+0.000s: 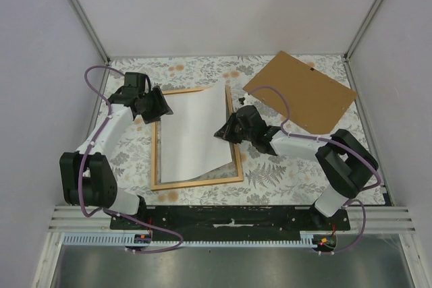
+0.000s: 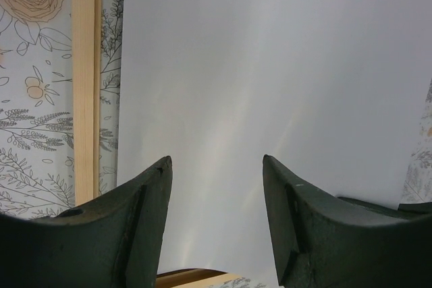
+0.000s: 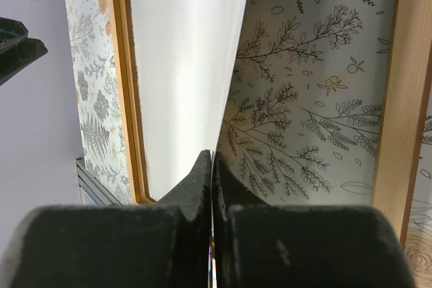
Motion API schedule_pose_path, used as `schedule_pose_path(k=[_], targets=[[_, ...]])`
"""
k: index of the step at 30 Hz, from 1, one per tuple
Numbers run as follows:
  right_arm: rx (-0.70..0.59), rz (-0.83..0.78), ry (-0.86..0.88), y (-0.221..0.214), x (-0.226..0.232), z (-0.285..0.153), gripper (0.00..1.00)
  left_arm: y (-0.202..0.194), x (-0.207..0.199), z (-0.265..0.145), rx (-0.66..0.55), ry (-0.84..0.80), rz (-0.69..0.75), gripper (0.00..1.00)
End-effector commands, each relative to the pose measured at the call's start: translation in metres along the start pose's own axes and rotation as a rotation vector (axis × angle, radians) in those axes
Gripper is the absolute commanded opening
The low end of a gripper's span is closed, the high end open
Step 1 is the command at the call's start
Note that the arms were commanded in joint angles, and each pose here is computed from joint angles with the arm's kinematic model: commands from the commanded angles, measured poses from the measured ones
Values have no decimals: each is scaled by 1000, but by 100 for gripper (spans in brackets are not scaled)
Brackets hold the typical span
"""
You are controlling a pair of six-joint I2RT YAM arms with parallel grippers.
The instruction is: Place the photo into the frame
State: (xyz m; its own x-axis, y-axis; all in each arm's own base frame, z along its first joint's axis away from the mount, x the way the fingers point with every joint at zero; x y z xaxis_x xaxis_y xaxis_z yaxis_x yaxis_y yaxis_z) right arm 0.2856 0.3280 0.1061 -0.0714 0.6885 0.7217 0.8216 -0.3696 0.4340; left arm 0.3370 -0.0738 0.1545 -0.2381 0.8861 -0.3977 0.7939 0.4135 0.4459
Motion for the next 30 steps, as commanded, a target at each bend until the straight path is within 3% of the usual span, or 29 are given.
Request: schedule_pose_path(k=[1, 5, 11, 19, 26, 30], targets=[[-19, -26, 35, 5, 14, 11, 0, 14, -6, -2, -39, -37, 40, 63], [1, -48, 32, 0, 16, 13, 7, 13, -8, -1, -35, -47, 35, 63], [7, -129, -35, 6, 14, 3, 53, 12, -6, 2, -36, -46, 33, 63], [-22, -215, -226, 22, -10, -28, 77, 9, -5, 5, -29, -49, 28, 63], [-52, -255, -316, 43, -36, -52, 82, -6, -10, 10, 27, -106, 26, 63], [6, -269, -298, 35, -34, -44, 72, -21, -9, 14, 55, -113, 29, 63]])
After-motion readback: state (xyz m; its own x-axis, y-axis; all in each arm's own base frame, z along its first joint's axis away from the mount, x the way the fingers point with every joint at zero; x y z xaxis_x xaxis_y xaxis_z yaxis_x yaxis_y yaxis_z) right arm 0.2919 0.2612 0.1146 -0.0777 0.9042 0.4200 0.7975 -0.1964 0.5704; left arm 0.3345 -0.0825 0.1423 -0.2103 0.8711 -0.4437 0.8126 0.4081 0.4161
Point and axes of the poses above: each gripper's point midway between its finger pads, its own z axis out along the fingers, its own x axis along the line the jaws close on, y = z × x, the point moved 2 cm from there along -z, back along the fingers
